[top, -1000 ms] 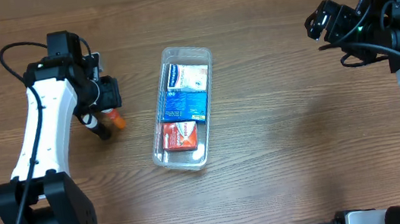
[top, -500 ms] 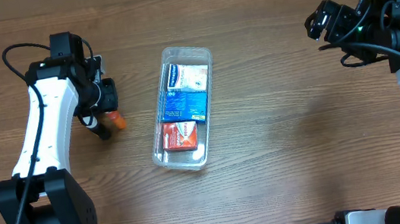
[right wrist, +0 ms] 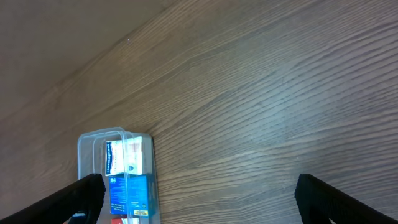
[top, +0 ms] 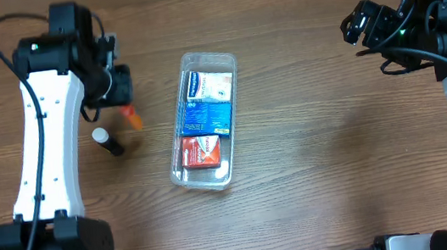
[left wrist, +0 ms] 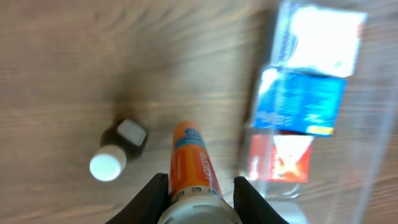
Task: Pack container
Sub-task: 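Lift the orange tube and carry it over the container, then lower the orange tube into the container and release it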
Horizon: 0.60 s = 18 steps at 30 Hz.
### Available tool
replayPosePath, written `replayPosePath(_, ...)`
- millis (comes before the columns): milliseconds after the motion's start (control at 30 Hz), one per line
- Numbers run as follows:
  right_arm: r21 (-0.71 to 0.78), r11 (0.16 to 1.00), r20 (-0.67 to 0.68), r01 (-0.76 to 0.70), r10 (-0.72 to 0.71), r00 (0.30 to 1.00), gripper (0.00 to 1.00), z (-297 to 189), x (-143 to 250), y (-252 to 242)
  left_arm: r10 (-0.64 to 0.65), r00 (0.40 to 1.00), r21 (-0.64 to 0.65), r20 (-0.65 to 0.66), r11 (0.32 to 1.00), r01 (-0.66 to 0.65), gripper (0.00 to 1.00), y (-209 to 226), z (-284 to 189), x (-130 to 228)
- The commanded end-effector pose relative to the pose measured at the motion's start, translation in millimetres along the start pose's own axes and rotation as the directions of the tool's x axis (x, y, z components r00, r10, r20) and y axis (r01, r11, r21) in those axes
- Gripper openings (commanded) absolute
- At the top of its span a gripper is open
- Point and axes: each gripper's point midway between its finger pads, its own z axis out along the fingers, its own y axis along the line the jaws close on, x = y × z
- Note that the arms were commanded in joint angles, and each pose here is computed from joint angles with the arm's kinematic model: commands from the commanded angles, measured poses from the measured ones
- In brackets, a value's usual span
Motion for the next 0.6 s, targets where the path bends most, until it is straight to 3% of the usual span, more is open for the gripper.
replayPosePath(0,-0.011,1.0,0.017,-0.002,0.002,1.0,1.0,-5.7,-3.1,2.5,0.119,0.987,0.027,0.106,0.992,-0.122,0.25,-40.6,-50.1,-8.7)
replayPosePath(367,-0.011,1.0,0.017,-0.002,0.002,1.0,1.0,-5.7,-3.2,2.6,0.409,0.912,0.116,-0.031,0.908,-0.403,0.2,-144.7,-56.9,60.5)
replayPosePath(567,-0.011,1.0,0.017,-0.002,0.002,1.0,1.0,-5.7,-3.1,2.5,0.487,0.874,0.126,-0.008,0.867,-0.482,0.22,-171.9,-57.1,70.2)
